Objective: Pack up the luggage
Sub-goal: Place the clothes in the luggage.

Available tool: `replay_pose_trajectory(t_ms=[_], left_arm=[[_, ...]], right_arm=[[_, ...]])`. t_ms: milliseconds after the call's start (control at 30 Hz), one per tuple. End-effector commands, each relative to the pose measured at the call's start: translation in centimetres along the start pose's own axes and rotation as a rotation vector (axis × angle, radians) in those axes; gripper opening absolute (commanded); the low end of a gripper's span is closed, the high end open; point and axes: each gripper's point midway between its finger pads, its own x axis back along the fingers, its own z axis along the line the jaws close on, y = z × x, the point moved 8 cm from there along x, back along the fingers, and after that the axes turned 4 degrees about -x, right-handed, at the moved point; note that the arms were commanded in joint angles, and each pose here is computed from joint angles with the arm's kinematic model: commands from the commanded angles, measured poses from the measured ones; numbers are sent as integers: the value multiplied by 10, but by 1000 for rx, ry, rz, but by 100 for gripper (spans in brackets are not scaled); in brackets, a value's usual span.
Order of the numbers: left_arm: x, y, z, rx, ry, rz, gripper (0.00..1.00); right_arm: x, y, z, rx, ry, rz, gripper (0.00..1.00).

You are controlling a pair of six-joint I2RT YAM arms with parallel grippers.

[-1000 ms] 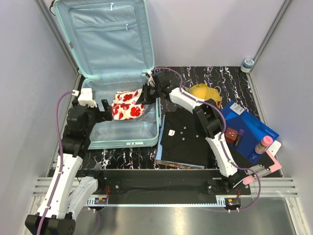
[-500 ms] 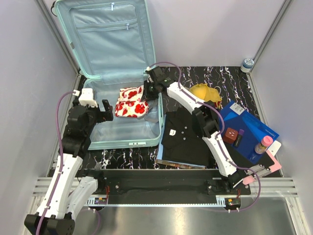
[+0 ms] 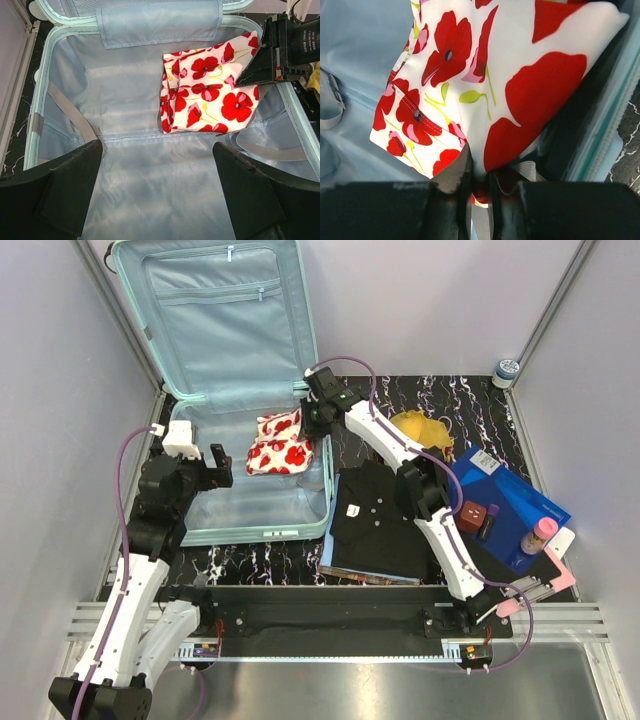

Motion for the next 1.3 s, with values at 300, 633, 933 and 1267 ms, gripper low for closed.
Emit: replay_pose_trajectory(t_ms=[300,633,933,1267], left_arm=[[1,10,1,-17,9,-61,99],[3,10,1,-16,9,-65,99],[4,10,1,-18,6,-68,99],[3,10,1,-19,11,-65,99]], right_arm=[[44,26,-1,45,-79,-94,86],[62,22,7,57,-51,-82,87],[33,4,-7,29,-81,-3,86],[40,0,13,86,-52,-14,83]])
